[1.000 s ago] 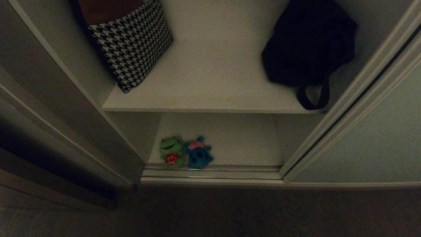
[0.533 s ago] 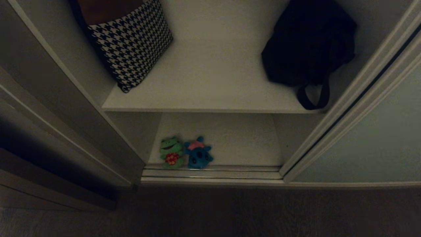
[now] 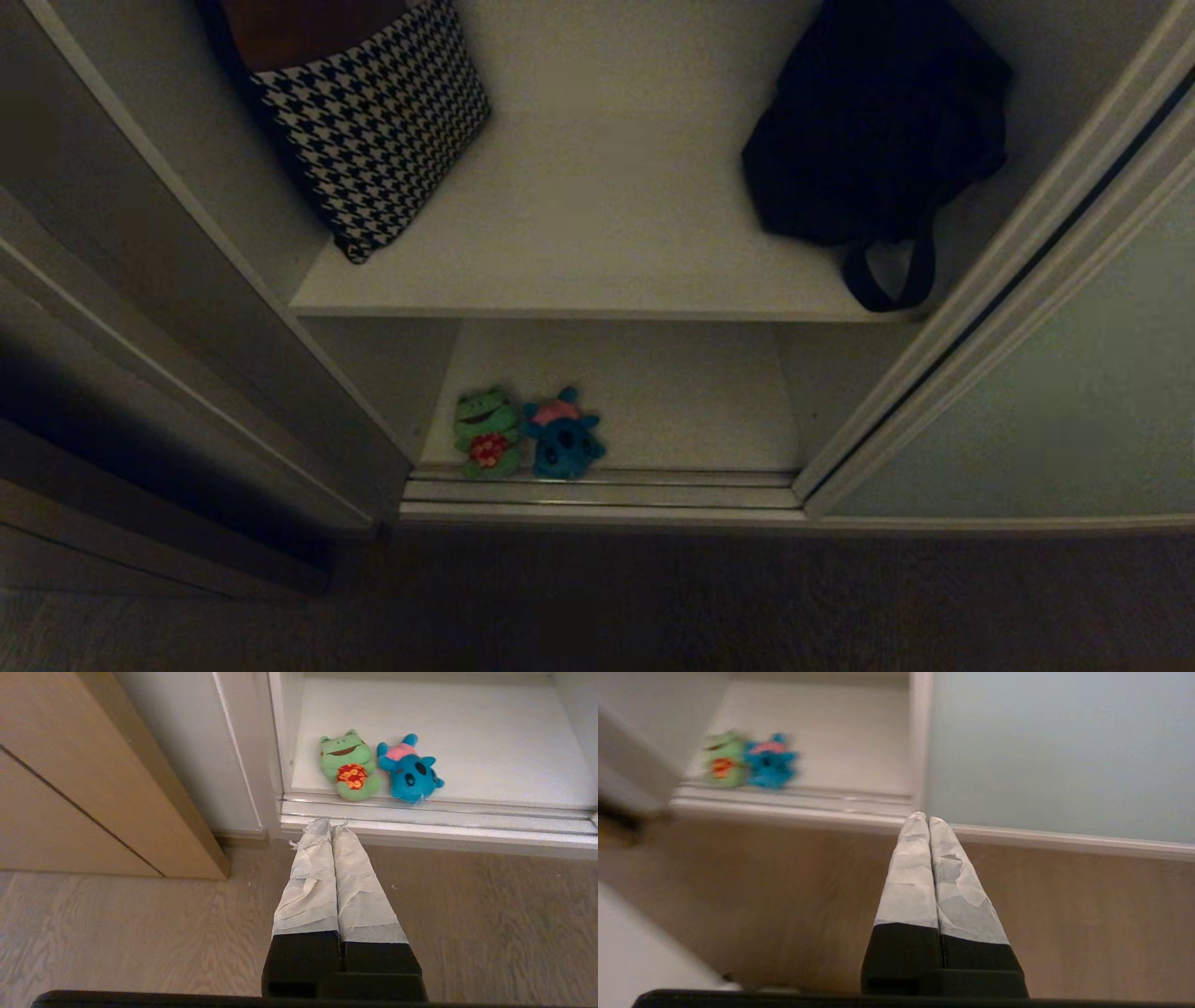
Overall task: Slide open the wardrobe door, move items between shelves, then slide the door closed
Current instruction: Close the door
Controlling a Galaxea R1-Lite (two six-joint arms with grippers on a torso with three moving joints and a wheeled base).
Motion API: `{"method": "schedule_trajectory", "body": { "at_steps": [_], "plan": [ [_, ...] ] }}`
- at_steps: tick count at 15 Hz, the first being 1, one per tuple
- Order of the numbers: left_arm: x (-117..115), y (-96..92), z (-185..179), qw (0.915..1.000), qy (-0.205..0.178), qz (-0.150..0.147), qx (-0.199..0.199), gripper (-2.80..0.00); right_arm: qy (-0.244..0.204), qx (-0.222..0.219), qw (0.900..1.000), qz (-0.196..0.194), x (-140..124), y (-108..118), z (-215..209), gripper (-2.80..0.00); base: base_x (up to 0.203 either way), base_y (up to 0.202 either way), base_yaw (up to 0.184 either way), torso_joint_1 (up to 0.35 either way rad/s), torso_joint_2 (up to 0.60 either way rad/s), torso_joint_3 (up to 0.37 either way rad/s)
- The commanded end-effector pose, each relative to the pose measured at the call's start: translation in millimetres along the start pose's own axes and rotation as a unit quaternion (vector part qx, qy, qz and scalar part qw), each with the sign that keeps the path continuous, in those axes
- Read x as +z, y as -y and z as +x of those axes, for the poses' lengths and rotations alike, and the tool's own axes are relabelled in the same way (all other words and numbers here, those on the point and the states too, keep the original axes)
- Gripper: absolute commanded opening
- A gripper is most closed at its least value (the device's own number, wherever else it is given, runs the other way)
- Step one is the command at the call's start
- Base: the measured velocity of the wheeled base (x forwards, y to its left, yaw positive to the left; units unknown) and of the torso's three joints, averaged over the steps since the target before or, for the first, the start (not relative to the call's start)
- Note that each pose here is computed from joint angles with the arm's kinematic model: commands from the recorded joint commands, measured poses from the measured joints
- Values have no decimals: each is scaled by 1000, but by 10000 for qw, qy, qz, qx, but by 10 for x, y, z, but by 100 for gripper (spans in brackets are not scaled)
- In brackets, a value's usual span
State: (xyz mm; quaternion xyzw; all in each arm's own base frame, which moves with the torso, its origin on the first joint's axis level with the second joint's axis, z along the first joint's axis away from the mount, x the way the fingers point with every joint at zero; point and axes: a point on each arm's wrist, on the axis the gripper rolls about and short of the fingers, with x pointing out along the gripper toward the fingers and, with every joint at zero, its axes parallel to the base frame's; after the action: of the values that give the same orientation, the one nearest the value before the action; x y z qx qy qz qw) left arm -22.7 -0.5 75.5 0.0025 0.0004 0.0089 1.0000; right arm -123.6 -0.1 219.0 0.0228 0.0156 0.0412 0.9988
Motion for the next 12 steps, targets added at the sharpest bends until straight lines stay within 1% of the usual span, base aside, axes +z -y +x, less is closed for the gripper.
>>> {"method": "schedule_trajectory", "body": {
  "at_steps": [1, 2, 4, 5, 6, 8, 9, 12],
  "plan": [
    [0, 0, 1, 10000, -8, -2, 2, -280, -218, 113, 9995, 194, 369, 7, 115, -280, 0, 0, 0, 0, 0, 0],
    [1, 0, 2, 10000, -11, -3, 1, -280, -168, 207, 9986, 450, 535, 12, 137, -280, 0, 0, 0, 0, 0, 0],
    [1, 0, 2, 10000, -11, -3, 3, -280, -16, 629, 9930, 1002, 850, 70, 170, -280, 0, 0, 0, 0, 0, 0],
    [1, 0, 2, 10000, -11, -3, 3, -280, -17, 742, 9895, 1239, 956, 78, 217, -280, 0, 0, 0, 0, 0, 0],
    [1, 0, 2, 10000, -11, -3, 0, -280, 33, 850, 9868, 1381, 1032, 80, 263, -280, 0, 0, 0, 0, 0, 0],
    [1, 0, 2, 10000, -11, -3, -2, -280, 268, 1074, 9805, 1625, 1202, 80, 407, -280, 0, 0, 0, 0, 0, 0],
    [1, 0, 2, 10000, -11, -3, 1, -280, 286, 1134, 9788, 1683, 1267, 80, 506, -280, 0, 0, 0, 0, 0, 0],
    [1, 0, 2, 10000, -11, -3, 3, -280, 213, 1116, 9784, 1727, 1417, 48, 849, -280, 0, 0, 0, 0, 0, 0]
  ]
}}
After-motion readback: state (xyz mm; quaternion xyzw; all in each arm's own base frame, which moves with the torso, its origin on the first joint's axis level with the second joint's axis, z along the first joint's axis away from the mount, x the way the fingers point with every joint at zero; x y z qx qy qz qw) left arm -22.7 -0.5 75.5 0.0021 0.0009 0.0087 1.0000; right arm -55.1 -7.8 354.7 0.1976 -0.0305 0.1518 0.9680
